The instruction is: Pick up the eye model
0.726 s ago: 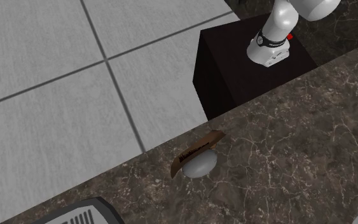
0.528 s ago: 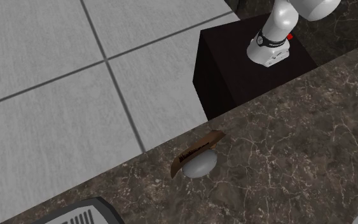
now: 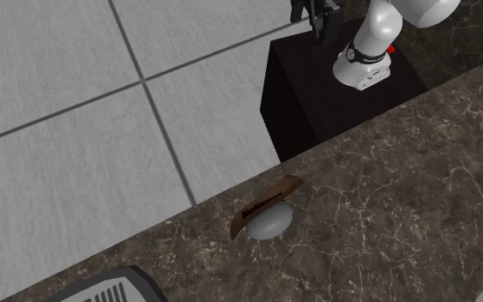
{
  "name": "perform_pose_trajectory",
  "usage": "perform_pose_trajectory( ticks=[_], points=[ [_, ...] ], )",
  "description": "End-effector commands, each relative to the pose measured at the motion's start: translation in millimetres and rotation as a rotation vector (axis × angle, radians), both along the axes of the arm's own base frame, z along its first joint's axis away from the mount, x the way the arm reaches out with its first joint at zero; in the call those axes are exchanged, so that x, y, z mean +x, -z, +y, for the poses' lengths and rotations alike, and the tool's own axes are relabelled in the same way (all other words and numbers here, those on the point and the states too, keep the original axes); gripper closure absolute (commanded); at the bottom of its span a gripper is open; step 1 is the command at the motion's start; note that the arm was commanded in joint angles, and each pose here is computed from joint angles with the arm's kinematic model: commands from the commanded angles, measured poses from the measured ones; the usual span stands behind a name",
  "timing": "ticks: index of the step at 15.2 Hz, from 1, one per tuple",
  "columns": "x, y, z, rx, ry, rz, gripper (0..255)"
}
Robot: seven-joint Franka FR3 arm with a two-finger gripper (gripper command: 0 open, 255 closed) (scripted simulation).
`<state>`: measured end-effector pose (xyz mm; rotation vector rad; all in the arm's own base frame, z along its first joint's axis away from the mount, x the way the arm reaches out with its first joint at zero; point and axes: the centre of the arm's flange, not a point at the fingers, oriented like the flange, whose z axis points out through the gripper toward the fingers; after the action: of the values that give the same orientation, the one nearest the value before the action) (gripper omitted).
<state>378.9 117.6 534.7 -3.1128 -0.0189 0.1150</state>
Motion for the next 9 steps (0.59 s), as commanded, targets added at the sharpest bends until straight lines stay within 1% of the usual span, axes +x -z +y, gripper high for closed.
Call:
perform_pose_trajectory(
  ticks=[1,9],
  points=[
    [14,3,23,-0.001,-0.004,-0.004,0],
    [68,17,112,-0.008,-0.025,-0.018,0]
  ],
)
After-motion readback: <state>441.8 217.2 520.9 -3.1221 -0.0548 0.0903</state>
